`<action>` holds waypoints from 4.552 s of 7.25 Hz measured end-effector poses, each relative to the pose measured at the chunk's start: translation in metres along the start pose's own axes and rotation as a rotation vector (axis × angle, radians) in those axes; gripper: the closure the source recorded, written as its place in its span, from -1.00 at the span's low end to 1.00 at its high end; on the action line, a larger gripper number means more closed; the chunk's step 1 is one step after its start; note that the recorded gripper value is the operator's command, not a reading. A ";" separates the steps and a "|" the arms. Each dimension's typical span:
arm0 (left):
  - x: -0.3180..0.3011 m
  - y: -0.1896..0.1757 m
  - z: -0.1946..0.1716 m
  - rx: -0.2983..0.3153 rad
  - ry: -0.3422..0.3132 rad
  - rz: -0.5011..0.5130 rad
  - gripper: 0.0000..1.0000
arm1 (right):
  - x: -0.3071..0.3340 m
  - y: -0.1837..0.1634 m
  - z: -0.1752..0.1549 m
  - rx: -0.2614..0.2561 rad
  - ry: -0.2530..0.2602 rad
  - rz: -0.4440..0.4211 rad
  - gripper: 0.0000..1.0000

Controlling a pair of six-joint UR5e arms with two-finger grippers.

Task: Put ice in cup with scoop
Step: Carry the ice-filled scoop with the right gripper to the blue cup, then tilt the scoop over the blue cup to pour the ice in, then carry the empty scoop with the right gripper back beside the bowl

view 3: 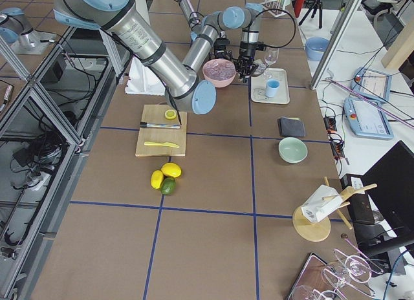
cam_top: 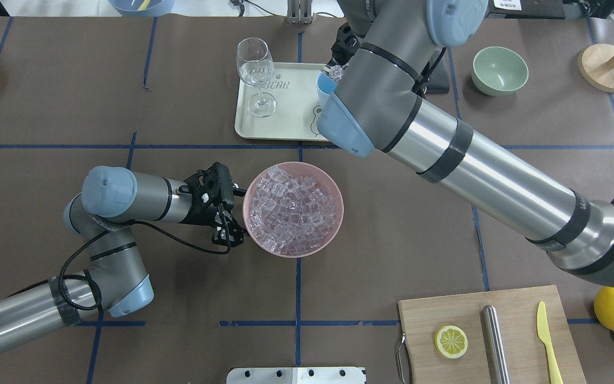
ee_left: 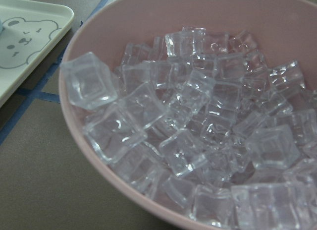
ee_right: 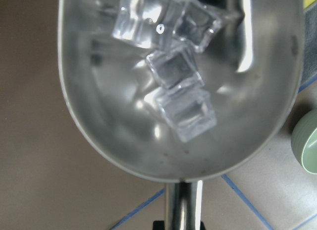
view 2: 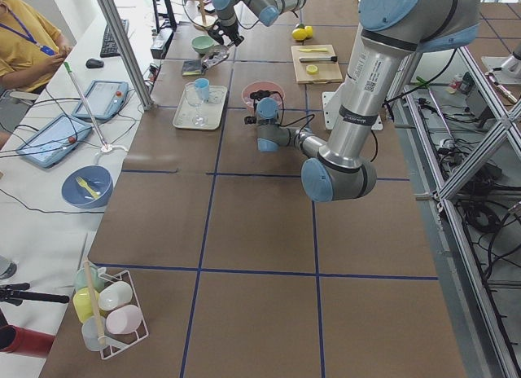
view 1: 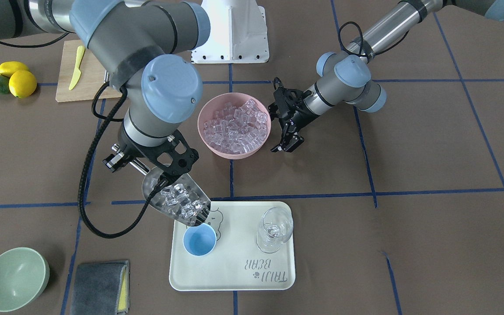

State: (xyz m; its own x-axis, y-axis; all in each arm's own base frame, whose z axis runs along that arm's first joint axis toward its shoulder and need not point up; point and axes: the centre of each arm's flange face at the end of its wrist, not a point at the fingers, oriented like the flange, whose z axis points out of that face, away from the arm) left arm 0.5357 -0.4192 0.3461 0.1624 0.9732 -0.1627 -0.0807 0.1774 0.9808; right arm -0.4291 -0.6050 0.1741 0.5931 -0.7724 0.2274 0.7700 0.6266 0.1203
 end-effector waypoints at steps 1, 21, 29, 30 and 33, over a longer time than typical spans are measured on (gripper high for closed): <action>0.000 0.000 0.000 0.000 0.000 0.000 -1.00 | 0.010 -0.012 0.003 -0.038 0.001 -0.012 1.00; -0.001 0.002 0.001 -0.003 0.000 -0.001 -1.00 | 0.056 -0.005 -0.053 -0.238 -0.038 -0.070 1.00; 0.001 -0.001 0.001 0.004 0.002 0.004 -1.00 | 0.072 0.237 0.075 -0.014 -0.383 0.576 1.00; 0.001 -0.001 0.002 0.006 0.003 0.004 -1.00 | 0.054 0.255 0.099 -0.032 -0.390 0.596 1.00; 0.003 -0.002 0.002 0.008 0.005 0.005 -1.00 | 0.011 0.276 0.193 -0.032 -0.392 0.656 1.00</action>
State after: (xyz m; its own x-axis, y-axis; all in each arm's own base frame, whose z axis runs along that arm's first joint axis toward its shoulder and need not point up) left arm 0.5382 -0.4172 0.3438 0.1567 0.9749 -0.1580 -0.0738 0.1711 0.9825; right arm -0.2550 -0.4207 0.3960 0.8090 -0.1458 0.5694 0.2984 0.9365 -0.1842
